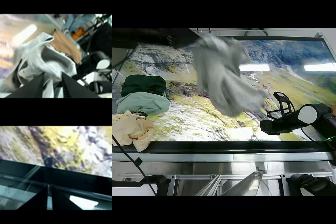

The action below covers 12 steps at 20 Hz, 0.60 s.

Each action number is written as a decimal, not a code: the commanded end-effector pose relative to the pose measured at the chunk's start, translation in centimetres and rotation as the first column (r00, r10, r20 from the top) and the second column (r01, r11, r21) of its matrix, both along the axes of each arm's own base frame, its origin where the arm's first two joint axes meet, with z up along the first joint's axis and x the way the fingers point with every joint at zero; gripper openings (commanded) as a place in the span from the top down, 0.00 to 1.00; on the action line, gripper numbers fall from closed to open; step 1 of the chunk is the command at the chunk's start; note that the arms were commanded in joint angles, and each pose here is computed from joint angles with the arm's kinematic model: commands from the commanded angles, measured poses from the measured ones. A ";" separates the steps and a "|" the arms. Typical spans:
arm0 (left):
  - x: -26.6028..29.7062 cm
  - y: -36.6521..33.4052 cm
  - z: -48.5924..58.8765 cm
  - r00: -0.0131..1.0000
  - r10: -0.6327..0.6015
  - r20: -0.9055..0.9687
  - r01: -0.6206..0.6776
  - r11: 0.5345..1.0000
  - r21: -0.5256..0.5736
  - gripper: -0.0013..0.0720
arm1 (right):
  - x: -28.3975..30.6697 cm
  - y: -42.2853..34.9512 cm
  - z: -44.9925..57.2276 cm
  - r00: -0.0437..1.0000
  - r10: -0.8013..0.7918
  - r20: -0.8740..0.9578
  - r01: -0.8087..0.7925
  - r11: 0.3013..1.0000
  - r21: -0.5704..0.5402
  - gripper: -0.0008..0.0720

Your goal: Fold the shirts.

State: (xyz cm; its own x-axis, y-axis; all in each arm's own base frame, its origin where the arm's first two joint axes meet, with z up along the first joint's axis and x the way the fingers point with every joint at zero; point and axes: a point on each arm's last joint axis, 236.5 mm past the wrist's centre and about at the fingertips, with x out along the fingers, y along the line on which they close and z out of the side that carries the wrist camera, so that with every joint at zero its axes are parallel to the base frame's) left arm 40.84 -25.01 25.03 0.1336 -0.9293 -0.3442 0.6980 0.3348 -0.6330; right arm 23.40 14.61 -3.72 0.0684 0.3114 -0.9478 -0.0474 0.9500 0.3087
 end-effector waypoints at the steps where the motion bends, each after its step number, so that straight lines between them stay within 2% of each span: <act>1: -1.8 -1.1 -7.3 0.994 -0.008 -0.113 0.029 0.982 0.188 0.64 | -1.7 -3.1 -0.9 0.996 0.062 -0.060 -0.069 0.988 -0.137 0.37; 2: -2.0 -0.7 -8.9 0.989 -0.003 -0.146 0.035 0.976 0.215 0.64 | -2.0 -4.1 -1.0 0.993 0.096 -0.073 -0.107 0.978 -0.178 0.27; 6: -2.7 3.2 -14.7 0.944 0.089 -0.319 0.015 0.951 0.310 0.64 | -3.4 -8.4 -1.2 0.983 0.103 -0.155 -0.148 0.936 -0.318 0.28; 7: -3.2 3.9 -16.1 0.927 0.101 -0.361 0.020 0.948 0.318 0.60 | -3.3 -9.8 -1.1 0.984 0.086 -0.157 -0.138 0.923 -0.360 0.28; 8: -3.9 4.5 -17.7 0.907 0.117 -0.404 0.027 0.942 0.333 0.51 | -2.8 -11.2 -1.1 0.988 0.054 -0.145 -0.107 0.916 -0.386 0.30; 9: -4.5 4.7 -19.0 0.890 0.127 -0.437 0.036 0.938 0.344 0.51 | -2.4 -12.4 -1.1 0.991 -0.001 -0.135 -0.052 0.921 -0.387 0.38; 12: -5.7 4.9 -23.2 0.855 0.175 -0.488 0.031 0.923 0.384 0.51 | -2.4 -16.9 -1.5 0.957 -0.247 -0.152 0.179 0.916 -0.359 0.40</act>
